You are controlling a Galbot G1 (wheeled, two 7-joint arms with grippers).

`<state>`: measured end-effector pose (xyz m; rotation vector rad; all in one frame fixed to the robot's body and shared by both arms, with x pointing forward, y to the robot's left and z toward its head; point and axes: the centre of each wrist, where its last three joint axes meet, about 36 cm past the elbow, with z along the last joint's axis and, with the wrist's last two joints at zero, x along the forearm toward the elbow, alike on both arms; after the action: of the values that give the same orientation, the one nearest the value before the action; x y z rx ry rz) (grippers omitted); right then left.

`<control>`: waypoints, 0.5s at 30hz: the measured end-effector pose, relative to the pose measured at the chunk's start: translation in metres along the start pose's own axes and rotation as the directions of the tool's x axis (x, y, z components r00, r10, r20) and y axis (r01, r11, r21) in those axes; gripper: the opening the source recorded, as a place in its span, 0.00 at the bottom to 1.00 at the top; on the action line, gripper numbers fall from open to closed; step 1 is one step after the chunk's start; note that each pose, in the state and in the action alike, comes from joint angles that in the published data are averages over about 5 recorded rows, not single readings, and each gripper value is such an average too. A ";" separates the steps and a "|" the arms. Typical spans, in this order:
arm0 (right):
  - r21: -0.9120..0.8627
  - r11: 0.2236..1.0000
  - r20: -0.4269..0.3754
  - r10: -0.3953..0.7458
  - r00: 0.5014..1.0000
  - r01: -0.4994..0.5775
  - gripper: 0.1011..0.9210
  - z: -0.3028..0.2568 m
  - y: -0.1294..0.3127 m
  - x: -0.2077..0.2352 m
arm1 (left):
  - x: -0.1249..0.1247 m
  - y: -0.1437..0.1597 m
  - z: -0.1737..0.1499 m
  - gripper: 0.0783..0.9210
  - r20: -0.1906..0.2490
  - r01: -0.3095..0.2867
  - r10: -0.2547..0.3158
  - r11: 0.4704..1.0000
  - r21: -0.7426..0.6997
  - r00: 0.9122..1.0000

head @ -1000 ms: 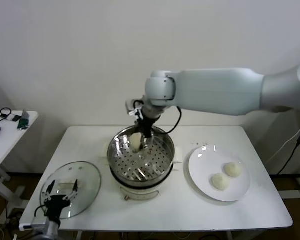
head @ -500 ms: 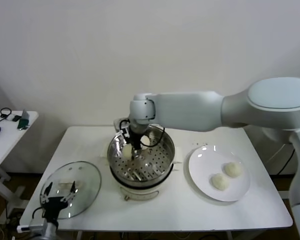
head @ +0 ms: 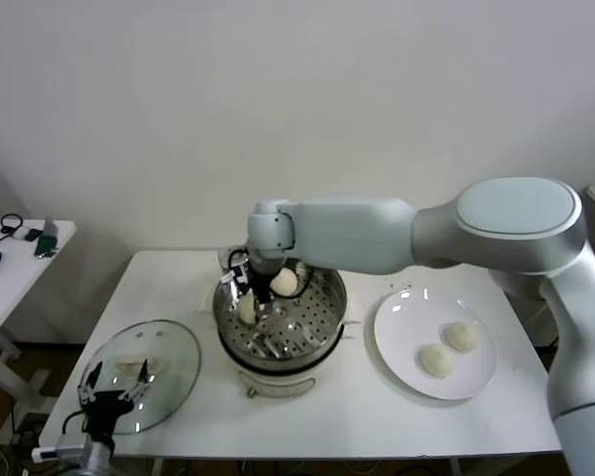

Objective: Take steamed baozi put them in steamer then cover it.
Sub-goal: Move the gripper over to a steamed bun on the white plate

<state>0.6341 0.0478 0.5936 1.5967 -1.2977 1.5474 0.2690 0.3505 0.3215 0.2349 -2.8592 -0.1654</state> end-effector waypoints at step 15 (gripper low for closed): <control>-0.089 0.995 0.028 -0.040 0.999 0.043 0.88 0.108 -0.004 0.114 | -0.004 -0.001 0.004 0.88 -0.011 0.012 -0.011 1.000 0.015 1.000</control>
<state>0.6673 -0.0755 0.6843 1.5828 -1.3211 1.4275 0.2720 0.3502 0.3161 0.2544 -2.8500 -0.1447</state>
